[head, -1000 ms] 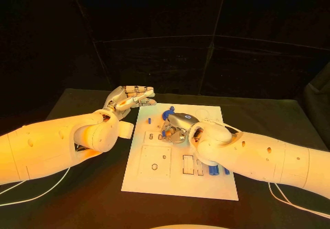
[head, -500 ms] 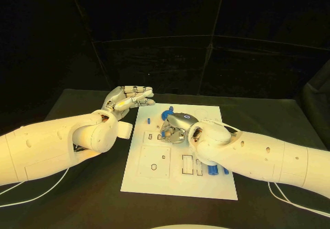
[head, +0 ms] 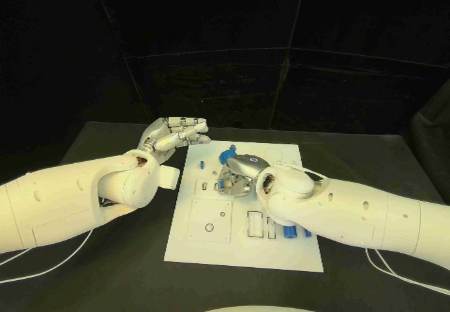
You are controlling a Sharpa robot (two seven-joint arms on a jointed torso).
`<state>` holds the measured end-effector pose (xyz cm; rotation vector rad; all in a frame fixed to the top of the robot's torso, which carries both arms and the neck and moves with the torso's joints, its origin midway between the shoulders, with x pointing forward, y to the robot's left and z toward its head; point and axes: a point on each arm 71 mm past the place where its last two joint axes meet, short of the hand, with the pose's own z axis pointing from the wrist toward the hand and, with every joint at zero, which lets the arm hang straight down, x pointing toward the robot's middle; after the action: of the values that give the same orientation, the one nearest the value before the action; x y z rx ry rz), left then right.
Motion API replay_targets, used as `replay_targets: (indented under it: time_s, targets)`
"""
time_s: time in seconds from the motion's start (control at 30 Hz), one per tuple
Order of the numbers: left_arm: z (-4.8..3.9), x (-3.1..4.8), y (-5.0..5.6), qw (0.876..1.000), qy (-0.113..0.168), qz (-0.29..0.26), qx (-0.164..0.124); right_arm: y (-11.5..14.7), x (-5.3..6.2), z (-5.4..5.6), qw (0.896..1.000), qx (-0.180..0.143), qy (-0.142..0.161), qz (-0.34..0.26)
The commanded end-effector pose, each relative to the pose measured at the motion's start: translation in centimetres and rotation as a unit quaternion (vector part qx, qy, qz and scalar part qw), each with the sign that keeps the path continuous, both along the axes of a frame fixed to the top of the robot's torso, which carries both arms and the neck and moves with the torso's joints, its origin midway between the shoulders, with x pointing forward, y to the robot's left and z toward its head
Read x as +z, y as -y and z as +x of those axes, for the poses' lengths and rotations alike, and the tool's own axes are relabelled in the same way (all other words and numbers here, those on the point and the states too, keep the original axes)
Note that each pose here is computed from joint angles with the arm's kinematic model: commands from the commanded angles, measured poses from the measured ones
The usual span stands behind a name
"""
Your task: Assemble the parts on the task board
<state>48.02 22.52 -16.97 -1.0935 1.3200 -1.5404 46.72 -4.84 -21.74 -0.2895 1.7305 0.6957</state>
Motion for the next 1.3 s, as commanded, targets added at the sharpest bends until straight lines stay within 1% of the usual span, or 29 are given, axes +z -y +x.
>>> replay_targets:
  time_s: [0.03,0.77,1.03,1.3]
  targets:
    - [0.0,0.17,0.1,1.0,0.004,-0.002,-0.006,0.5,-1.1,-0.1,0.999,-0.008,-0.02,-0.036]
    - [0.03,0.15,0.0,1.0,0.004,-0.002,-0.005,0.6,-0.8,-0.1,1.0,-0.022,-0.002,-0.02]
    - [0.04,0.14,0.0,1.0,0.003,-0.001,-0.005,0.6,0.0,-0.1,0.999,-0.028,0.033,0.019]
    - [0.08,0.12,-0.1,1.0,0.003,-0.001,-0.004,0.6,0.5,-0.6,0.997,-0.021,0.058,0.053]
